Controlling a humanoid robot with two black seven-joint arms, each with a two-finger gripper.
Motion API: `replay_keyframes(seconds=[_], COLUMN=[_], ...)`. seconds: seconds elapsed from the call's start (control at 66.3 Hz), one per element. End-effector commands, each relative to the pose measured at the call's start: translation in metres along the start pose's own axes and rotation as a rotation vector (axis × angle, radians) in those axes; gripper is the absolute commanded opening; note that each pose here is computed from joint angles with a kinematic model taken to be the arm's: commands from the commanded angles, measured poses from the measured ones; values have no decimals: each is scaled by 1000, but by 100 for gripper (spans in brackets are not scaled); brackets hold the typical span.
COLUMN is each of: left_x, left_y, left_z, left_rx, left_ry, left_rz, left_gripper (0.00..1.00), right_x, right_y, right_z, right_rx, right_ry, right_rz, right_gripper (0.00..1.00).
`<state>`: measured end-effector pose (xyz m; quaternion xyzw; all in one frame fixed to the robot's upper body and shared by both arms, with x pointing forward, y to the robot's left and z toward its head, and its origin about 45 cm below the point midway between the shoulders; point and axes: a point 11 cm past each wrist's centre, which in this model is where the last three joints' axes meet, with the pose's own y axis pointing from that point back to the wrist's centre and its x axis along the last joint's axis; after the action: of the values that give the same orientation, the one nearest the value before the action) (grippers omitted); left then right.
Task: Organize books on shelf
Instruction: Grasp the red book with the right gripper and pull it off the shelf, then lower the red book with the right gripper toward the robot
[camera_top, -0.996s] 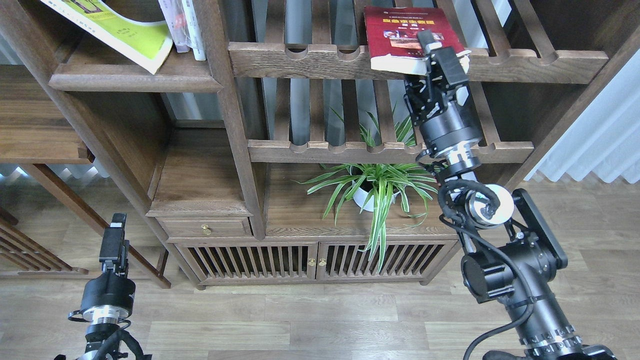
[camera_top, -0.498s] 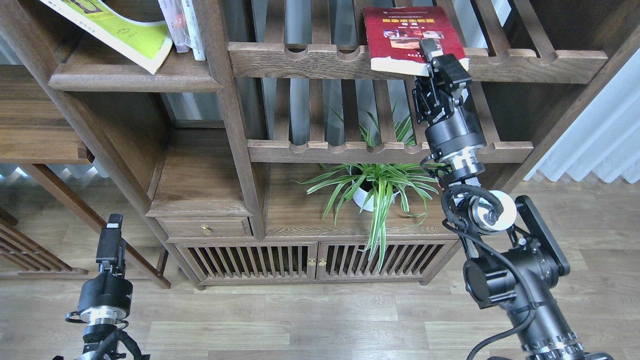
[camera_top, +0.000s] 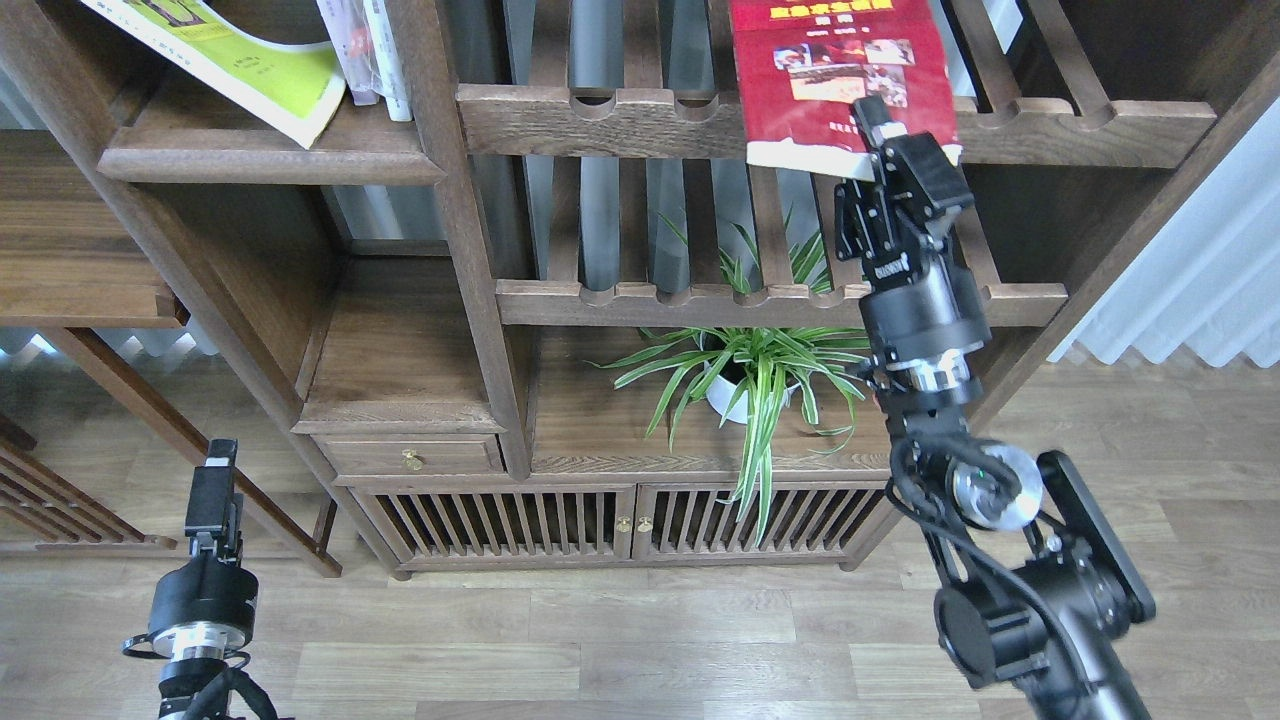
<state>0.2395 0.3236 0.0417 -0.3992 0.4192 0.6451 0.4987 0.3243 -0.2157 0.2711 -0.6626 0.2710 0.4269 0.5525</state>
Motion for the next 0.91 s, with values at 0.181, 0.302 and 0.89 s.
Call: replay_keyframes(seconds=[0.181, 0.302, 0.89], left_x=[13, 14, 26], left_y=[5, 5, 29], left_z=[1, 1, -35], left_rx=[-1, -1, 135], left_ry=[-7, -8, -19], left_rz=[41, 44, 80], left_gripper=[100, 100, 100], right_x=[5, 16, 43], right_y=[63, 96, 214], right_z=[0, -2, 54], right_rx=[56, 101, 31], right_ry=[-24, -50, -210], right_rz=[48, 134, 489], right_gripper=[6, 6, 6])
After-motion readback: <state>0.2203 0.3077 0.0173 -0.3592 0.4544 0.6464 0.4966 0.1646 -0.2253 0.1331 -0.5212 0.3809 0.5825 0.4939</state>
